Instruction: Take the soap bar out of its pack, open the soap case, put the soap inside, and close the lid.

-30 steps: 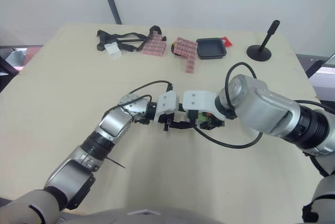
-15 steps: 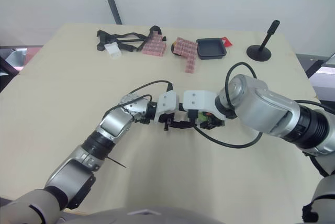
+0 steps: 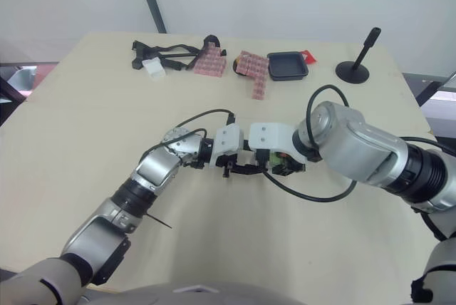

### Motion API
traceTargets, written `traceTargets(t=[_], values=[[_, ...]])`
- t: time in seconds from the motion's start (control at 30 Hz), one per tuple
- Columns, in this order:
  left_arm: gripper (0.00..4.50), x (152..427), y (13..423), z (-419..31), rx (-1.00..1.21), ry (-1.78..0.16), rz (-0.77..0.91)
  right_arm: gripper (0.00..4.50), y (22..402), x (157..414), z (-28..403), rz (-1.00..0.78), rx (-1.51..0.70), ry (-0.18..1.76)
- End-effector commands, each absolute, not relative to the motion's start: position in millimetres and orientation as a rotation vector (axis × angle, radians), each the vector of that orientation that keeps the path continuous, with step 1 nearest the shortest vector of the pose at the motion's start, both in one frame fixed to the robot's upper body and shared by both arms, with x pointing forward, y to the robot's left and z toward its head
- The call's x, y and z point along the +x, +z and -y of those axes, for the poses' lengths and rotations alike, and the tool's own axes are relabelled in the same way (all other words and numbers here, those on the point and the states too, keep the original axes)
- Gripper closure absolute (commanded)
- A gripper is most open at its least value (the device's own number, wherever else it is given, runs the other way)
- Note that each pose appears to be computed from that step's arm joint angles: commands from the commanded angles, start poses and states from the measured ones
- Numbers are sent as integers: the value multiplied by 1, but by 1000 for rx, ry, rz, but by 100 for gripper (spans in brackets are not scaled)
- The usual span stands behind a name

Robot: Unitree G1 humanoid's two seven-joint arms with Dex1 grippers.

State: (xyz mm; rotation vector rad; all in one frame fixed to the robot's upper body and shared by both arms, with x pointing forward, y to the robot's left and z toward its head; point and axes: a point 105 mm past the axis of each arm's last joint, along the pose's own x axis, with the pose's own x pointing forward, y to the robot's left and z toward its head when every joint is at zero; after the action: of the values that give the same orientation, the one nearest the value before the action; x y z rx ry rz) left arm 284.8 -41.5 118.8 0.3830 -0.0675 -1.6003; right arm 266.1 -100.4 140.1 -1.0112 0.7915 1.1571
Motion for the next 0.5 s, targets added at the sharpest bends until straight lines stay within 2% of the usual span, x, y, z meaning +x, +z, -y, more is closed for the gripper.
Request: traceTargets(t=[0.03,0.07,0.1,0.3,0.5], values=[[263,284,128,42,375,-1593,125,45,148,265,98,-761,-994,1157],[263,285,127,41,372,-1591,122,14,148,265,99,-763,-990,1156],[263,285,127,40,371,-1589,120,1,147,265,100,-764,-988,1157],[263,285,124,33,347,-1584,115,1,144,265,102,-760,-942,1169],[263,284,121,13,252,-1580,124,1,145,265,106,-678,-769,1179]])
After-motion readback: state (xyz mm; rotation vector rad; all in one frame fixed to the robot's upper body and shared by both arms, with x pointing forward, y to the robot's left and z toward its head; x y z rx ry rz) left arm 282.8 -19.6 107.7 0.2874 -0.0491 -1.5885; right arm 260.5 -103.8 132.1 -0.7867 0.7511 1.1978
